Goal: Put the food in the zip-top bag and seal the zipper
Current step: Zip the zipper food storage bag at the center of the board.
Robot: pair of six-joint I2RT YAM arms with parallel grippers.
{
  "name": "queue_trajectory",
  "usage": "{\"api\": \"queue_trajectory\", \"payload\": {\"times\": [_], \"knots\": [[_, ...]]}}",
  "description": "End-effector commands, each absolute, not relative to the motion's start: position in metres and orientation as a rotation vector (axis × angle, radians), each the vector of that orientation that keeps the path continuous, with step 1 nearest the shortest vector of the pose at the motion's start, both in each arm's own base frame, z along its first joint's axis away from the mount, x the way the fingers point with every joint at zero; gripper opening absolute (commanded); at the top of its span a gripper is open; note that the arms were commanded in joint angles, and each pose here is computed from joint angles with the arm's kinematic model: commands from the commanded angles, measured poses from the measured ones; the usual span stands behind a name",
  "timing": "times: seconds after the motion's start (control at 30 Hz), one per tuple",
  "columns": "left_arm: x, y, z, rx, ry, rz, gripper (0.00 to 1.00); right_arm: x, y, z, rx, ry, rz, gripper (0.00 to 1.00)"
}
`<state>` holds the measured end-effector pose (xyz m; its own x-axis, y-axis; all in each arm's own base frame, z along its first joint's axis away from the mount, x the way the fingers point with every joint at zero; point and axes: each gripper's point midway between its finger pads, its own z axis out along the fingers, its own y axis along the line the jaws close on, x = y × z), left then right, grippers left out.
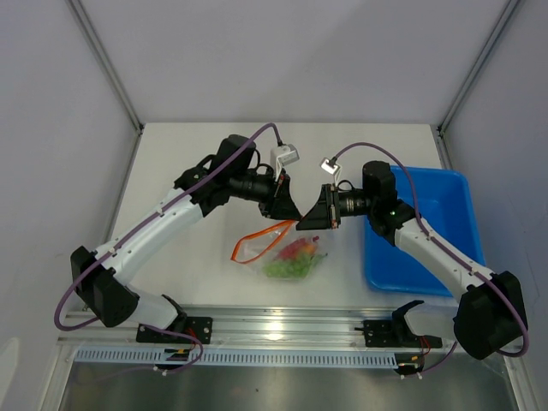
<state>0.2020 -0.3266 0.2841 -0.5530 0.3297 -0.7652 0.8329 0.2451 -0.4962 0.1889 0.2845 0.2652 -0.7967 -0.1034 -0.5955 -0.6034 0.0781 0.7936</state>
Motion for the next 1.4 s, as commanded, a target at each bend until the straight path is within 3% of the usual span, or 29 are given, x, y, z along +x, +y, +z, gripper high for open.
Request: {"api": "queue_trajectory", "payload": {"times": [0.0, 0.27, 0.37, 0.5, 1.37], "knots": [[0.2, -0.325, 0.285, 1.071, 1.986, -1.28, 0.25, 0.191, 0.287, 0.277, -0.726, 1.907, 1.772, 0.0], [0.201, -0.324, 0.281, 1.057, 2.004, -1.271, 0.25, 0.19, 0.287, 0.277, -0.722, 1.91, 1.775, 0.0], [0.2, -0.324, 0.279, 1.055, 2.009, -1.27, 0.19, 0.189, 0.286, 0.277, -0.726, 1.907, 1.774, 0.0], [0.202, -0.325, 0.28, 1.046, 2.014, -1.267, 0.01, 0.187, 0.286, 0.275, -0.736, 1.908, 1.77, 0.0], [0.176, -0.322, 0.25, 1.082, 2.143, -1.328, 0.0, 0.21, 0.263, 0.289, -0.517, 1.814, 1.656, 0.0]]}}
